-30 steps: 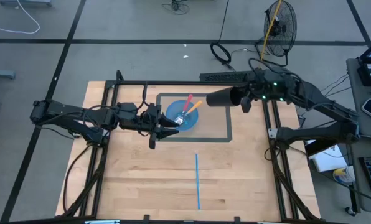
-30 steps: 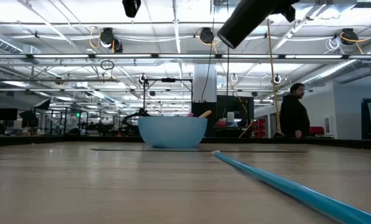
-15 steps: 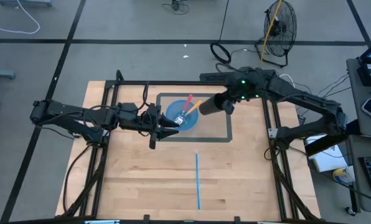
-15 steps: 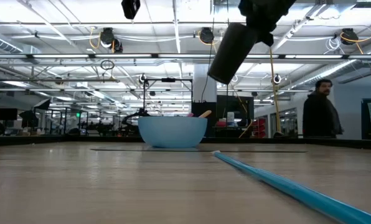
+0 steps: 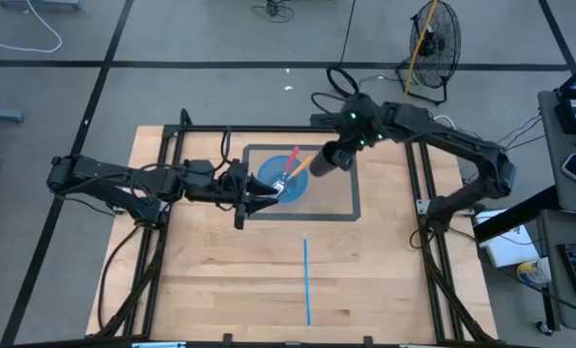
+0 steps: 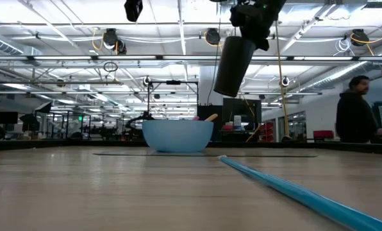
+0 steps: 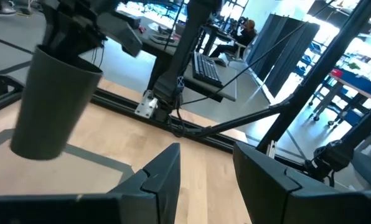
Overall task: Pick & Place Utensil
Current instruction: Put the black cup on the right side of the blue bowl, then put the blue straw into the black cup
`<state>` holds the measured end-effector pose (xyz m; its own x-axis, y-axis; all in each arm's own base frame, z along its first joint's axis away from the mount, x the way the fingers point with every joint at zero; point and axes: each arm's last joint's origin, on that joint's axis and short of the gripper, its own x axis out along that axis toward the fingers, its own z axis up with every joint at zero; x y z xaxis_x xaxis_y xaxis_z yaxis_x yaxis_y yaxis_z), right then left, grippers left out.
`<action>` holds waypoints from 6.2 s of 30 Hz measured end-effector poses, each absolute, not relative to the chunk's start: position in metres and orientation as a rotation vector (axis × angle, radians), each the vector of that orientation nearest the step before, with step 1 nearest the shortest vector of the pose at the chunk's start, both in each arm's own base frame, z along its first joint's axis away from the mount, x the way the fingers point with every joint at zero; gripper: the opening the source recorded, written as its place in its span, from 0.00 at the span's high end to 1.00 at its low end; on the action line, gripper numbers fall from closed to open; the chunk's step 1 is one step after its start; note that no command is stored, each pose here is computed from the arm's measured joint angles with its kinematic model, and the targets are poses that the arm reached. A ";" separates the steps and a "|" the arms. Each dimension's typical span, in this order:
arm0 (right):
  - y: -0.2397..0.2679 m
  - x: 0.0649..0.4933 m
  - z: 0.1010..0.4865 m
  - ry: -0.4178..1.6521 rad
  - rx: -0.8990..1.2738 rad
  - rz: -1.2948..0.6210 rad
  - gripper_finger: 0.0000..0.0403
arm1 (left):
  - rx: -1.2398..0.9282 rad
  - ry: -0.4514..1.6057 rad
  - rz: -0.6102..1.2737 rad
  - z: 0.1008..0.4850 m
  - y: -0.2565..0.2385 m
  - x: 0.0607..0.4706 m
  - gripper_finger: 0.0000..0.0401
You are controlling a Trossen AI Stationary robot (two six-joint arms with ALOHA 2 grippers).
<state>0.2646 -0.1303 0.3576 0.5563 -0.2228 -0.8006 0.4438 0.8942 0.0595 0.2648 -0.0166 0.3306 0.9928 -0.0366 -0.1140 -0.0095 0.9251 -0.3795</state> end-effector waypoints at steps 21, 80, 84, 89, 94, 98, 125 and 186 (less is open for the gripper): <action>-0.156 0.299 0.288 1.239 0.294 -0.403 0.99 | -0.382 0.176 -0.002 0.325 -0.022 0.264 0.62; -0.164 0.325 0.250 1.290 0.305 -0.356 0.99 | -0.390 0.238 0.011 0.319 -0.023 0.262 0.62; -0.165 0.327 0.250 1.257 0.304 -0.366 0.99 | -0.389 0.238 0.007 0.319 -0.024 0.262 0.62; -0.164 0.326 0.243 1.266 0.305 -0.367 0.99 | -0.388 0.241 -0.002 0.319 -0.026 0.262 0.62; -0.161 0.319 0.229 1.305 0.340 -0.382 0.99 | -0.387 0.244 -0.003 0.319 -0.027 0.262 0.62; -0.160 0.316 0.225 1.323 0.351 -0.383 0.97 | -0.386 0.246 0.006 0.319 -0.026 0.262 0.62; -0.157 0.313 0.240 1.256 0.330 -0.382 0.70 | -0.380 0.241 0.031 0.318 -0.026 0.262 0.62; -0.026 0.194 0.386 0.733 0.334 -0.187 0.36 | -0.426 0.387 -0.230 0.301 -0.044 0.271 0.62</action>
